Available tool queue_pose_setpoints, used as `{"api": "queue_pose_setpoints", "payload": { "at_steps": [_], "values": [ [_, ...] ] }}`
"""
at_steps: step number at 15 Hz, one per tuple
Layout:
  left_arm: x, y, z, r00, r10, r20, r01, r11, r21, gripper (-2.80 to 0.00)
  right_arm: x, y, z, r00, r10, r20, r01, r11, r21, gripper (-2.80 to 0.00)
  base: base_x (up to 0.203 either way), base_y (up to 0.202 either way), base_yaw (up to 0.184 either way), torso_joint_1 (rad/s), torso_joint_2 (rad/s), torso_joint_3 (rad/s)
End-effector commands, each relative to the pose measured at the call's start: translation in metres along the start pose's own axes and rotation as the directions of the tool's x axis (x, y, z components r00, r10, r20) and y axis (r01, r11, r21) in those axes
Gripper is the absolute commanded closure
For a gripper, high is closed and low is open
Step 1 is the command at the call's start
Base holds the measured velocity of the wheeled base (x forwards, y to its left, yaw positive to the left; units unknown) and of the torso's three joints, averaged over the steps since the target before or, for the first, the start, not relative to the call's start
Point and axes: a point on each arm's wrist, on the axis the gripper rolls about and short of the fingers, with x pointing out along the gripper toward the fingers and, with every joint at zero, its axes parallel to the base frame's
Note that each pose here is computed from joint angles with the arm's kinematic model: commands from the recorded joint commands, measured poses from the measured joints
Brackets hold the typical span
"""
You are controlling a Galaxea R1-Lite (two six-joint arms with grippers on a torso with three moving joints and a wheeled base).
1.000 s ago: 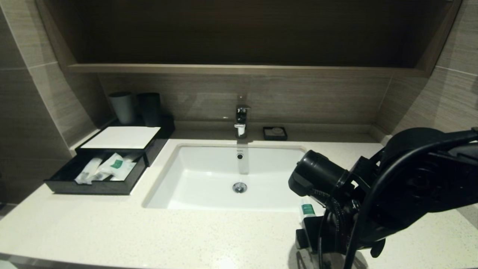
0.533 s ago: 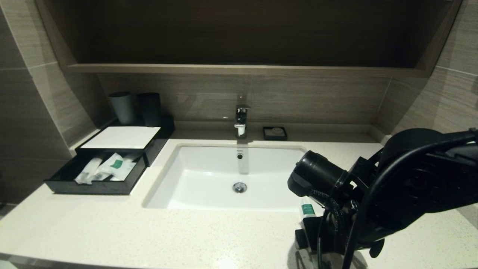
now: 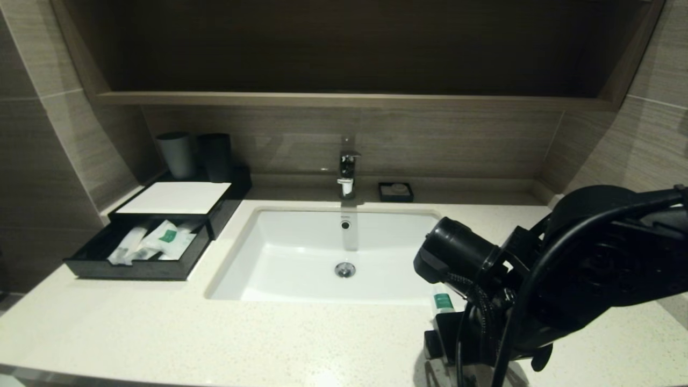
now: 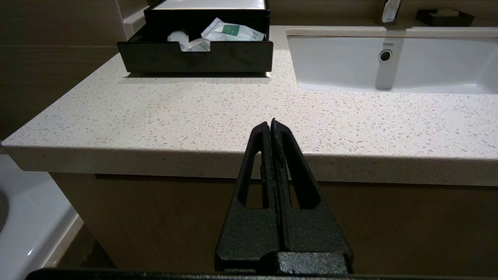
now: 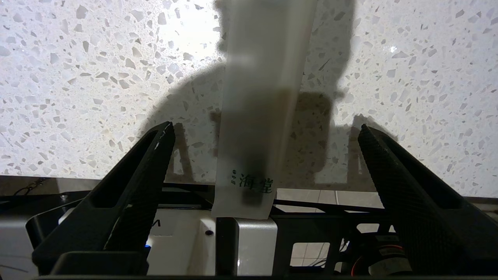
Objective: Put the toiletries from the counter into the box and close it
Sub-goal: Pick up the bathroom toiletry
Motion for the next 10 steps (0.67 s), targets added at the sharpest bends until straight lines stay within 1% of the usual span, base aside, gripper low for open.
{"api": "queue_pose_setpoints", "payload": {
  "at_steps": [1,10],
  "values": [
    [0.0013,-0.0001,-0.0056,1.0,-0.001,-0.019,0.001,1.0,0.0,0.0,0.0017,0.0006,-0.0001,1.0,-0.007,-0.006,0.007,1.0,0.001,-2.8,0.0,0.0,0.0,0.0,0.0,0.0],
    [0.0013,-0.0001,-0.0055,1.0,-0.001,-0.02,0.001,1.0,0.0,0.0,0.0044,0.0018,-0.0001,1.0,-0.01,-0.012,0.01,1.0,0.001,-2.8,0.0,0.0,0.0,0.0,0.0,0.0]
  ]
}}
